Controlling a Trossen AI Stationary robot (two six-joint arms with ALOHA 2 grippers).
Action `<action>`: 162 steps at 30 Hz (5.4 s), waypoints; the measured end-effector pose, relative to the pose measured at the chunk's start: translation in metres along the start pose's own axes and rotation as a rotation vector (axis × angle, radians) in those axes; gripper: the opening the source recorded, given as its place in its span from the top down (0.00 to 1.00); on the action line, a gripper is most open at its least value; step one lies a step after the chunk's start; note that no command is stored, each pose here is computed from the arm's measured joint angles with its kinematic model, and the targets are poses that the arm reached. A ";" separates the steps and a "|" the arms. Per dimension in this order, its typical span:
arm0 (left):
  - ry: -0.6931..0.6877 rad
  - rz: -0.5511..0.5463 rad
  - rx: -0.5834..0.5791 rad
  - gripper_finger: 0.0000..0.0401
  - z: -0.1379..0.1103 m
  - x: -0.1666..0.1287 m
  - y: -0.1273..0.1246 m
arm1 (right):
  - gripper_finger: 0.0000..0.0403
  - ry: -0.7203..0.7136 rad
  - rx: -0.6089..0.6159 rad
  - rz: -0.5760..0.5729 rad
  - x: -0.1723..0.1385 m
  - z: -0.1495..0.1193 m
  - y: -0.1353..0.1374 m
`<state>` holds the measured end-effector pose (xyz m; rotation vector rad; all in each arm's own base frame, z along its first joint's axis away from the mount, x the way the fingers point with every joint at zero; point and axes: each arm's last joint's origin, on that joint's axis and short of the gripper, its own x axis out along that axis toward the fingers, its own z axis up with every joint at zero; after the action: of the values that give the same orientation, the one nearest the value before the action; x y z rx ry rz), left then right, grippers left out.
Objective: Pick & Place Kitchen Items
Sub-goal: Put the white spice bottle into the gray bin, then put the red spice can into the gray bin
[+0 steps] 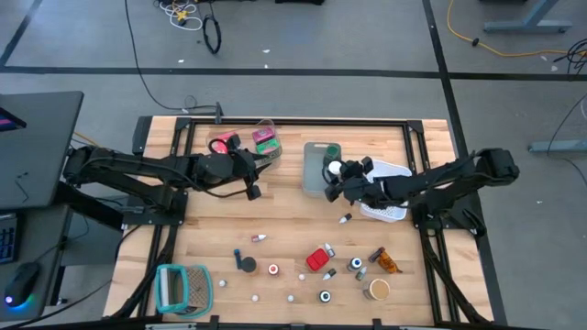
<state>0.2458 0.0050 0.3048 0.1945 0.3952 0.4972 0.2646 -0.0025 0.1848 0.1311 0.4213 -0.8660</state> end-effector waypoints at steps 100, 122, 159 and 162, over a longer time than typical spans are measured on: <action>-0.062 -0.029 0.032 0.73 0.006 -0.012 -0.014 | 0.24 0.237 -0.504 1.193 -0.067 -0.032 0.127; -0.055 0.041 0.081 0.73 0.007 -0.014 -0.011 | 0.24 0.252 -0.705 1.173 -0.060 -0.049 0.125; -0.038 0.030 0.102 0.73 0.005 -0.014 -0.011 | 0.24 0.598 0.011 0.693 -0.047 -0.039 0.106; -0.037 0.030 0.121 0.73 0.004 -0.014 -0.011 | 0.24 0.587 0.030 0.667 -0.050 -0.040 0.107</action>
<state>0.2415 -0.0119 0.3102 0.3264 0.3866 0.4991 0.3053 0.1131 0.1623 0.5285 0.8509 -0.1572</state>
